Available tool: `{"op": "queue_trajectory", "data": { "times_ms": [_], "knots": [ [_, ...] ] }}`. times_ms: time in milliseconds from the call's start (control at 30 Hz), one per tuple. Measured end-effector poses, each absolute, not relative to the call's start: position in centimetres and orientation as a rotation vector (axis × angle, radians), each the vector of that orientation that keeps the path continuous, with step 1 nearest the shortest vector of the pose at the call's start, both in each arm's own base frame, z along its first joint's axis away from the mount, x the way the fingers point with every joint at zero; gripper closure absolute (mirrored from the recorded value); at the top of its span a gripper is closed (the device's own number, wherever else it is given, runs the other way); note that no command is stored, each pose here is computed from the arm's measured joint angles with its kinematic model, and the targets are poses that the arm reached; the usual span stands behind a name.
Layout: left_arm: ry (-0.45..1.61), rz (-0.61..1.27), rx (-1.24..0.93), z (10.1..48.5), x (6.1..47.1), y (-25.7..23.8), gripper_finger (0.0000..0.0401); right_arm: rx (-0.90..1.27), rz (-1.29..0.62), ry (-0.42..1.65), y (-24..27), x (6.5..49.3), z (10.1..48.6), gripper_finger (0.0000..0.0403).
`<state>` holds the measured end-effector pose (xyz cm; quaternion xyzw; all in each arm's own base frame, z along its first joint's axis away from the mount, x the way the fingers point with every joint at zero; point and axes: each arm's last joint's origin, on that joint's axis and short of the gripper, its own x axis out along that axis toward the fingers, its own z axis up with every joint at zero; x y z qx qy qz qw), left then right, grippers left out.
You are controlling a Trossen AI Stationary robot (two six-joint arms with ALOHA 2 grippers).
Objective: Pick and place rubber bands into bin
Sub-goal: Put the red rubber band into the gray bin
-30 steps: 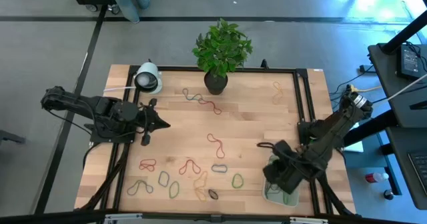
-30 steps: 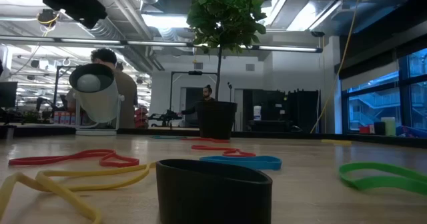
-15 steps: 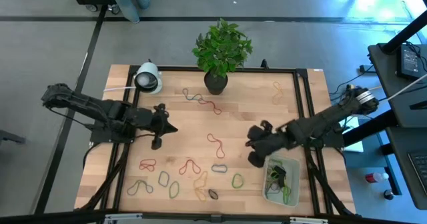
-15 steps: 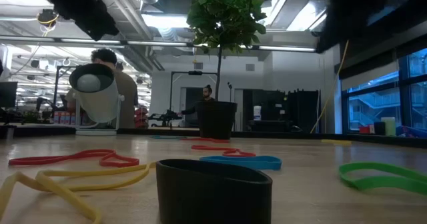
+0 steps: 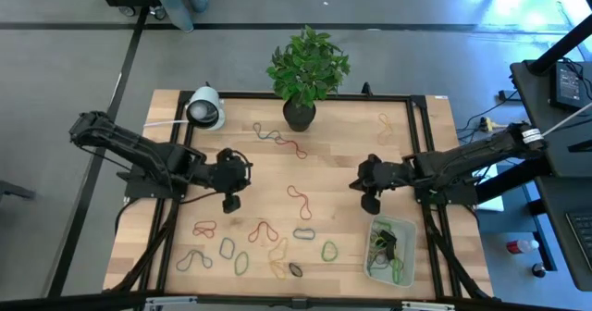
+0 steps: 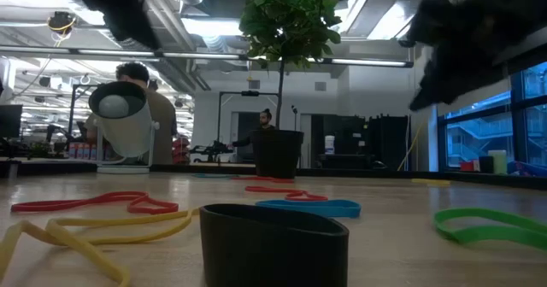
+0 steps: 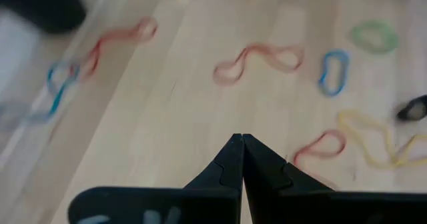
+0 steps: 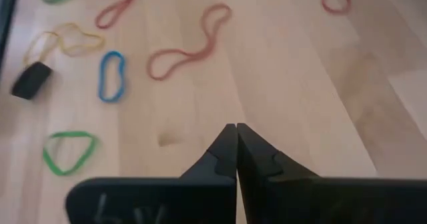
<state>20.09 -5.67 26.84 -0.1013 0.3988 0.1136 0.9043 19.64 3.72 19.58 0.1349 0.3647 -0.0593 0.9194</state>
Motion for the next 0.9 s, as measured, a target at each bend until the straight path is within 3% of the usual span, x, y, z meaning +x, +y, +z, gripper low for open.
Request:
{"op": "queue_trajectory", "data": {
  "times_ms": [200,433,667,900],
  "knots": [
    [0.998,0.328,-0.288,25.8,18.8,-6.3,0.0383,0.377,-0.170,0.745,3.5,19.2,18.7,0.0400],
    [1.215,0.445,-0.328,24.4,16.9,-6.9,0.0329,0.392,-0.148,0.673,3.6,19.7,19.2,0.0399],
    [1.491,0.484,-0.479,19.8,15.6,-7.3,0.0285,0.407,-0.127,0.603,3.7,20.1,19.7,0.0399],
    [1.439,0.344,-0.572,16.4,15.8,-8.0,0.0262,0.455,-0.121,0.543,3.7,20.5,20.2,0.0399]
  ]
}}
